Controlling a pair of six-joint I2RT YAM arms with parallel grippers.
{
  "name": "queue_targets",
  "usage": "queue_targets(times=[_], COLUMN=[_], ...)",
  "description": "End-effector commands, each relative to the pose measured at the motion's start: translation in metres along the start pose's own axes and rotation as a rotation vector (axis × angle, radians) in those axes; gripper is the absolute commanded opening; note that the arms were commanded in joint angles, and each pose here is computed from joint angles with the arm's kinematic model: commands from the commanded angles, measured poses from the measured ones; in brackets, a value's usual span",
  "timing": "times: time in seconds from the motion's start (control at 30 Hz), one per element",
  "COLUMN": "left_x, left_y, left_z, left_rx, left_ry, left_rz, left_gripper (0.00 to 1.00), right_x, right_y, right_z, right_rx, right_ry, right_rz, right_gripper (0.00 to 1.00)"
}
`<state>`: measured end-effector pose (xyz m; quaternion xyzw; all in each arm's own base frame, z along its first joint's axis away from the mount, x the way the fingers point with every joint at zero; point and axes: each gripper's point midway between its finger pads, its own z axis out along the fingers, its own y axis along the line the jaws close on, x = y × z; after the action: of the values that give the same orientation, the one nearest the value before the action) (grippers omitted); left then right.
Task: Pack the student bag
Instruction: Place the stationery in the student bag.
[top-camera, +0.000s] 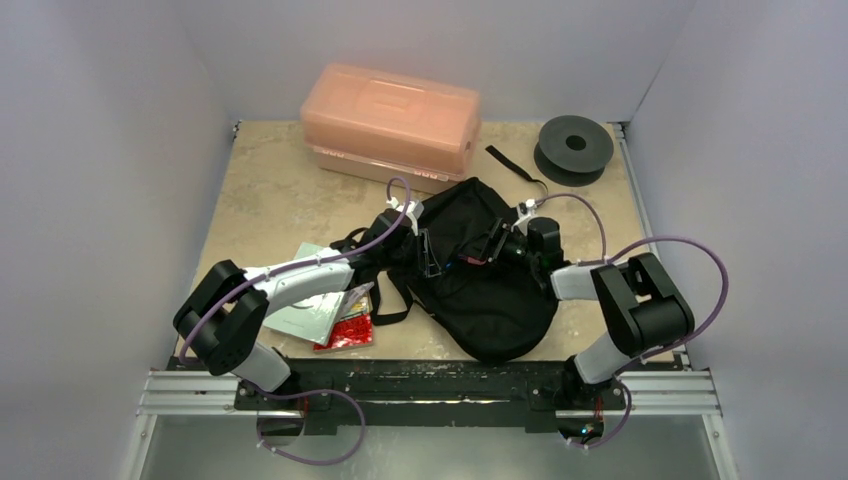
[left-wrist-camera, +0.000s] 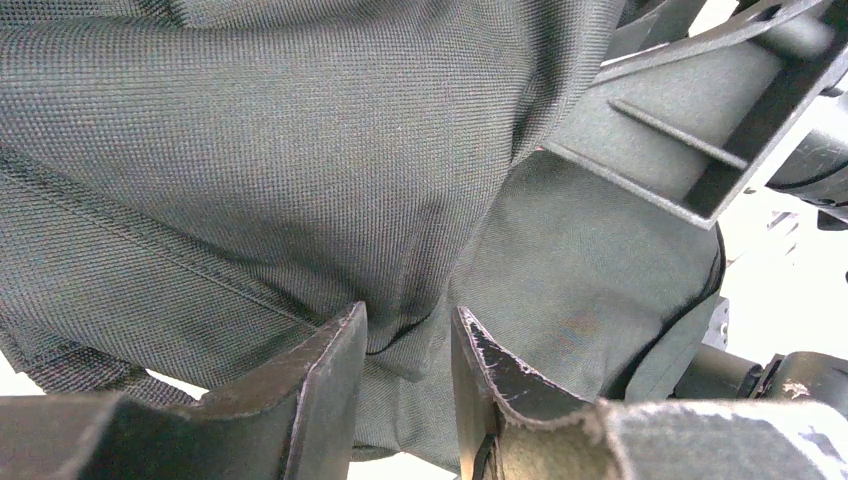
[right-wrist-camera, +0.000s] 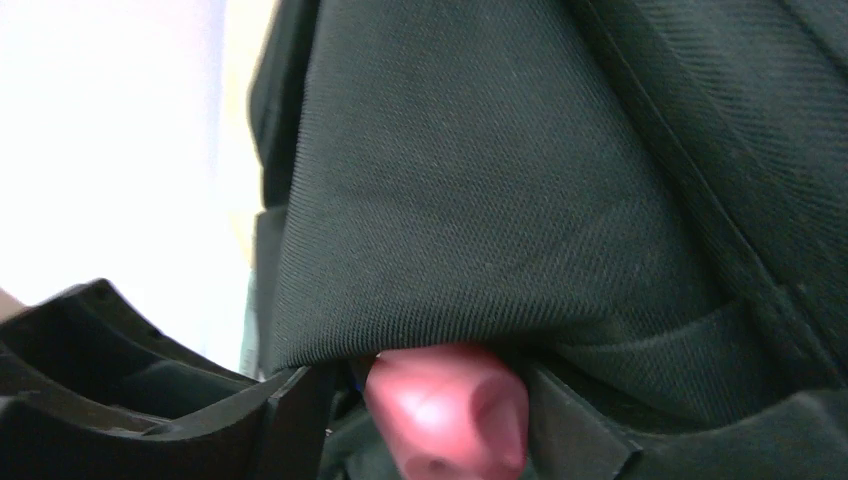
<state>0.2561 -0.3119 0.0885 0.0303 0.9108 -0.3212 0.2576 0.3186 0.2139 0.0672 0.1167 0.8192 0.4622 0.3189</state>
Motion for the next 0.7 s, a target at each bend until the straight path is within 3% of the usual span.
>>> queue_targets(times=[0.0, 0.1, 0.37, 0.67], left_x=[-0.012, -0.012, -0.01, -0.009], left_y=[-0.012, -0.012, -0.01, -0.011], left_z=[-0.002, 0.0, 0.0, 0.002], left_rx=[0.049, 0.05, 0.045, 0.052], left_ry=[-0.037, -0.031, -0.025, -0.02], left_rz=[0.008, 0.011, 0.012, 0.006], left_gripper=[0.35, 0.35, 0.35, 0.35], right_x=[0.012, 0.011, 0.008, -0.015], right_y=[-0.035, -0.041, -0.046, -0.024], right_z=[-0.015, -0.025, -0.044, -0.03], right_rx=[0.196, 0.246, 0.319, 0.213], right_ry=[0.073, 0.062, 0.035, -0.058], right_rz=[-0.081, -0.117, -0.178, -0.204], right_gripper=[0.74, 0.82, 0.83, 0.31])
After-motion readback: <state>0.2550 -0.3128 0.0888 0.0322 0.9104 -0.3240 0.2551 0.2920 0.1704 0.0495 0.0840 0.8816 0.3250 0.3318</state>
